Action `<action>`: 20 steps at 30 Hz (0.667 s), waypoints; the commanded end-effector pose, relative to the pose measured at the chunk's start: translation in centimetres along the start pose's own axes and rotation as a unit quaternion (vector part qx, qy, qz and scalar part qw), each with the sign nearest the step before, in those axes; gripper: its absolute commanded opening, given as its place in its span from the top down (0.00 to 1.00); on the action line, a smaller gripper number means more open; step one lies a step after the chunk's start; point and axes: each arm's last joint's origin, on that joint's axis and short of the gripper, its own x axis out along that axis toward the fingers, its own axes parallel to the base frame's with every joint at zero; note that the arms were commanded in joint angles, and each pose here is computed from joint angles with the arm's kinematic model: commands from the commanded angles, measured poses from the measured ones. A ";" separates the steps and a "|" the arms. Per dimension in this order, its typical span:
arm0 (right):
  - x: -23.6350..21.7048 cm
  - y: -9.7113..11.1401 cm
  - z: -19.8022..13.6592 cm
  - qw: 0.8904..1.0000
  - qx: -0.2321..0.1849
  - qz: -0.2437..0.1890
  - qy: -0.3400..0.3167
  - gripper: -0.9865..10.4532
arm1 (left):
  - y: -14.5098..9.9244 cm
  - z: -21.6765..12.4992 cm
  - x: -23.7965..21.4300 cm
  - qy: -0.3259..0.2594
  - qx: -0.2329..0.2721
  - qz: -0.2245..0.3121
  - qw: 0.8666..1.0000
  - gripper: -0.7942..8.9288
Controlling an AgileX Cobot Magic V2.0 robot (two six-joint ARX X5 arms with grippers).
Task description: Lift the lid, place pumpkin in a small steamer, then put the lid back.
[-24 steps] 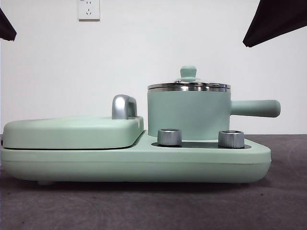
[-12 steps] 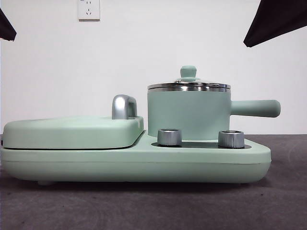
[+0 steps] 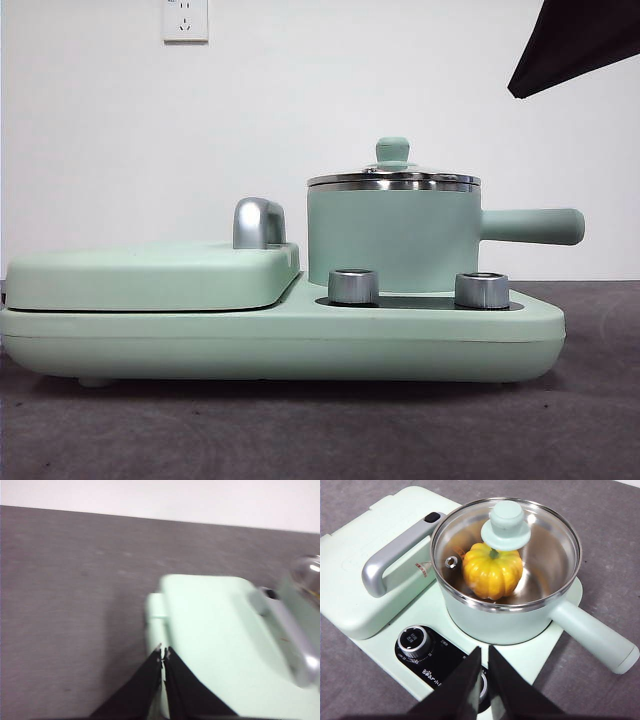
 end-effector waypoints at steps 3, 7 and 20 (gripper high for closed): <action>0.1 0.1 0.2 1.000 0.000 0.003 -0.004 0.90 | 1.3 -1.1 -0.3 -0.018 -0.007 0.044 0.999 0.91; 0.1 0.1 0.2 1.000 0.000 0.003 -0.004 0.90 | 2.2 -2.8 -0.2 -0.043 -0.018 0.071 0.996 0.91; 0.1 0.1 0.2 1.000 0.000 0.003 -0.004 0.90 | 3.7 -8.7 1.0 -0.110 -0.026 0.085 0.990 0.91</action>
